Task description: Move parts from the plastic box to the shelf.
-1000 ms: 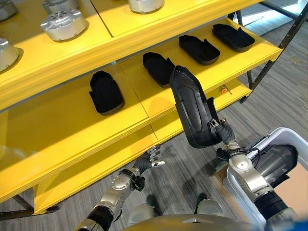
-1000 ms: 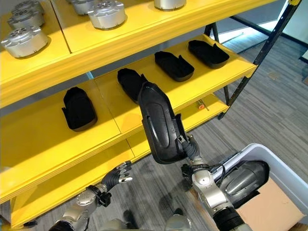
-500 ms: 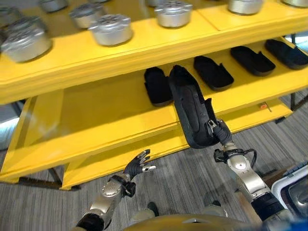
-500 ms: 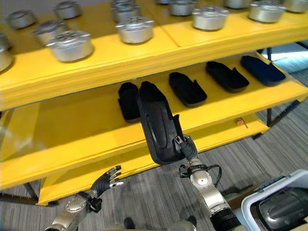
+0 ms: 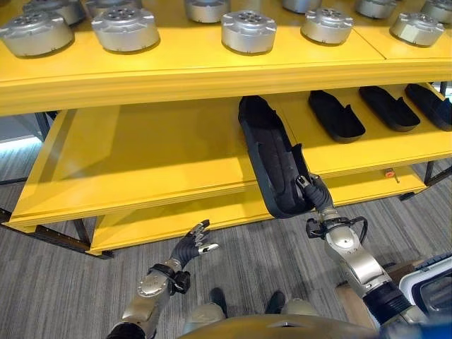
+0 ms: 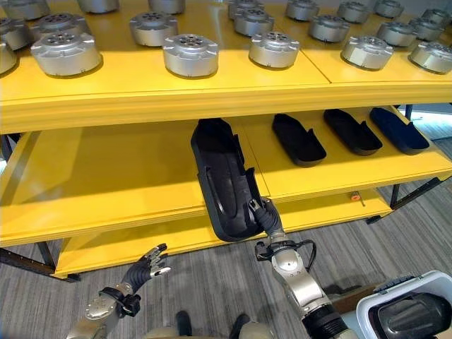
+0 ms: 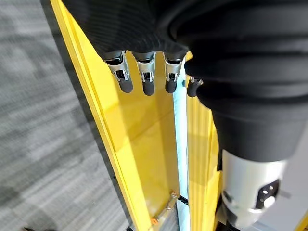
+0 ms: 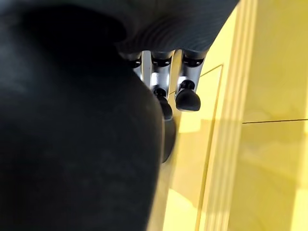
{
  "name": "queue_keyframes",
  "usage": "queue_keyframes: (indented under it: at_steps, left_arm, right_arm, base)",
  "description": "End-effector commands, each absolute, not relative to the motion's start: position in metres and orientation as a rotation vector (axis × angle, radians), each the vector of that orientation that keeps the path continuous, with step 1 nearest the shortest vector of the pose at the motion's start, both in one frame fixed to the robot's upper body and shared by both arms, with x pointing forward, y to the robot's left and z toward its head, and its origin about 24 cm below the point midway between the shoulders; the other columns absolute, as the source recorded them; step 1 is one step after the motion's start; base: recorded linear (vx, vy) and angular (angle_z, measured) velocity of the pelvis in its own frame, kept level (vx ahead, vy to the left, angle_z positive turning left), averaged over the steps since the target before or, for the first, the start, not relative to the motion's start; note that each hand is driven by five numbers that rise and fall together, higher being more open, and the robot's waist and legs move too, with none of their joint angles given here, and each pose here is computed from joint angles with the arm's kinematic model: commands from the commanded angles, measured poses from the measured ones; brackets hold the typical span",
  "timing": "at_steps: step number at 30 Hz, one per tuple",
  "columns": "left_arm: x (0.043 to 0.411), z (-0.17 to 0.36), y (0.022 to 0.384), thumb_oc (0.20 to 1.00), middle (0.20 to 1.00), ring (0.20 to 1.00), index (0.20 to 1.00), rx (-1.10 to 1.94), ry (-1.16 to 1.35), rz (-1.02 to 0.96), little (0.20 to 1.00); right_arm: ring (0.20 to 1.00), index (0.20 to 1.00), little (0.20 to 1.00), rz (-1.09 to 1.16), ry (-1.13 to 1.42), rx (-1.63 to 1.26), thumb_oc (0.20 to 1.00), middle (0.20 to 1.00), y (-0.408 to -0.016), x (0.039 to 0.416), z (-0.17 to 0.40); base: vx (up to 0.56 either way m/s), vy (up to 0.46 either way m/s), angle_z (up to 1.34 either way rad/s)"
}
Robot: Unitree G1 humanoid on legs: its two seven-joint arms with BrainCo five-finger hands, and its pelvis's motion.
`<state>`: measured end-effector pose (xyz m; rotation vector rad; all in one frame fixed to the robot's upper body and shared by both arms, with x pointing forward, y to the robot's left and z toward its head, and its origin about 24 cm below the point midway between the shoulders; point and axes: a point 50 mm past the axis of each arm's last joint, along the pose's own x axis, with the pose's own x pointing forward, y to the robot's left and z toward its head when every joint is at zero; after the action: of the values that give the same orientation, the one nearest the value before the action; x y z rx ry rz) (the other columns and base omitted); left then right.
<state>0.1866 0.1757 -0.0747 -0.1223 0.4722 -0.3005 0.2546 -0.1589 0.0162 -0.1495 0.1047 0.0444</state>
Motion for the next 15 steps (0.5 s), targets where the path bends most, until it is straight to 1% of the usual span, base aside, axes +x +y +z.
queue_keyframes:
  at_steps: [1, 6, 9, 12, 15]
  left_arm:
    - [0.204, -0.066, 0.162, 1.000, 1.000, 1.000, 1.000, -0.205, 0.425, -0.336, 1.000]
    - [0.197, -0.072, 0.163, 1.000, 1.000, 1.000, 1.000, -0.191, 0.470, -0.350, 1.000]
    - [0.200, -0.070, 0.161, 1.000, 1.000, 1.000, 1.000, -0.197, 0.475, -0.381, 1.000]
    - [0.207, -0.066, 0.154, 1.000, 1.000, 1.000, 1.000, -0.190, 0.463, -0.416, 1.000]
    - [0.206, -0.067, 0.154, 1.000, 1.000, 1.000, 1.000, -0.206, 0.467, -0.400, 1.000]
  right_arm:
    - [0.200, 0.200, 0.200, 0.044, -0.123, -0.164, 0.200, 0.200, -0.159, 0.271, 0.056]
    - [0.200, 0.200, 0.200, 0.042, -0.136, -0.192, 0.200, 0.200, -0.161, 0.269, 0.057]
    - [0.200, 0.200, 0.200, 0.014, -0.176, -0.224, 0.200, 0.200, -0.161, 0.267, 0.062]
    - [0.200, 0.200, 0.200, -0.019, -0.175, -0.227, 0.200, 0.200, -0.163, 0.272, 0.060]
    - [0.200, 0.200, 0.200, -0.012, -0.165, -0.235, 0.200, 0.200, -0.166, 0.272, 0.059]
  base:
    - [0.12, -0.129, 0.11]
    - [0.07, -0.096, 0.01]
    - [-0.04, -0.051, 0.09]
    - [-0.03, 0.058, 0.29]
    - [0.11, 0.211, 0.19]
